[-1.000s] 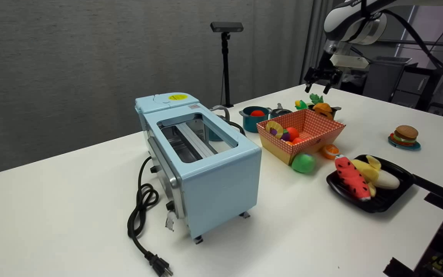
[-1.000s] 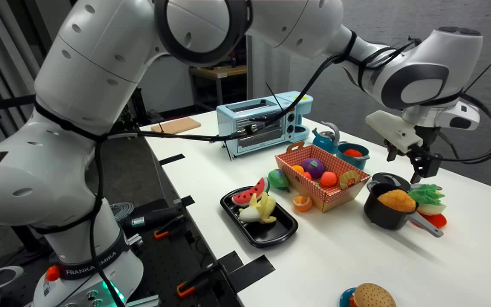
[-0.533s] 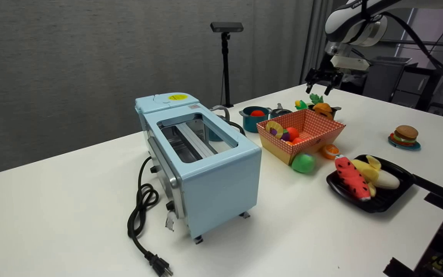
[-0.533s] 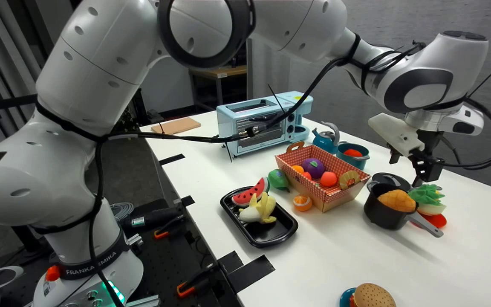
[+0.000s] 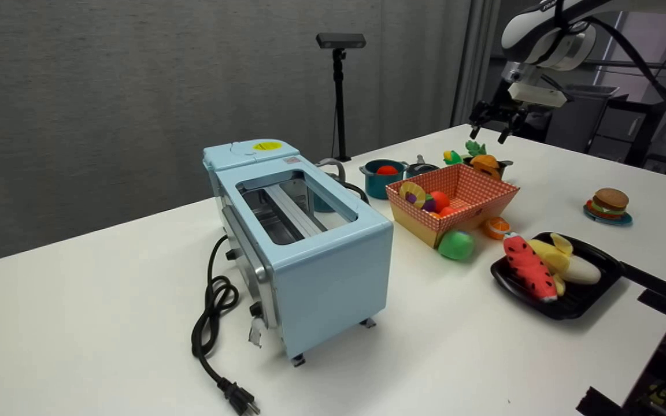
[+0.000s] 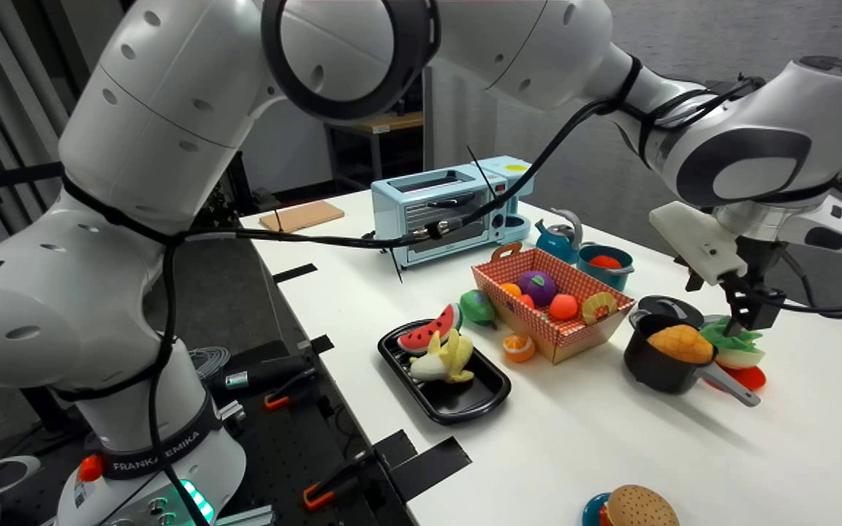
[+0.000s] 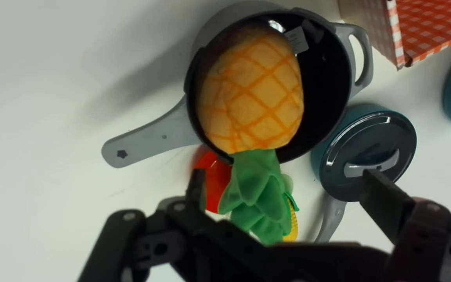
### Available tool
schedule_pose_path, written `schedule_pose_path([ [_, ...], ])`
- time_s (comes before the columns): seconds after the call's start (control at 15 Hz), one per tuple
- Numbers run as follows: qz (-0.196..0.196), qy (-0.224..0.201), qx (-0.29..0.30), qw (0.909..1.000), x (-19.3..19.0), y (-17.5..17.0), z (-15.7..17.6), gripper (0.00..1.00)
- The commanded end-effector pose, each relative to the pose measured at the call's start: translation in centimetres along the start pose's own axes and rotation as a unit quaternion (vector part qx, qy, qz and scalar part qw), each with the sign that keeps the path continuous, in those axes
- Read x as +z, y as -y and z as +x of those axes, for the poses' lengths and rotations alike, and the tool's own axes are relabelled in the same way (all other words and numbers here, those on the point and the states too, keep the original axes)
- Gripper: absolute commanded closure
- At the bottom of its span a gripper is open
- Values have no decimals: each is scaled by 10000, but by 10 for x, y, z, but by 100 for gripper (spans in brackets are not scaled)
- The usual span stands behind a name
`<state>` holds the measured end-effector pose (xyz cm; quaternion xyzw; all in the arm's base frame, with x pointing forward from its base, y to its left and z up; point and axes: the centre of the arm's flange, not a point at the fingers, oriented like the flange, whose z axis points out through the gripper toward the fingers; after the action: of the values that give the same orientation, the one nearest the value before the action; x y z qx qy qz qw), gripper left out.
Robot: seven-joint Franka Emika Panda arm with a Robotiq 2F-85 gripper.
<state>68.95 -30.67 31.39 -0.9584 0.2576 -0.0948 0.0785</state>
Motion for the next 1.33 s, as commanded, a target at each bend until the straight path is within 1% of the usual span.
schedule_pose_path([
  [0.0, 150, -6, 154, 9998, 6, -7, 1, 0],
  [0.47, 135, 131, 90, 9998, 30, -2, 9, 0],
  [0.8, 135, 180, 85, 9997, 39, -1, 13, 0],
  [1.27, 71, 267, 50, 9996, 56, 4, 3, 0],
])
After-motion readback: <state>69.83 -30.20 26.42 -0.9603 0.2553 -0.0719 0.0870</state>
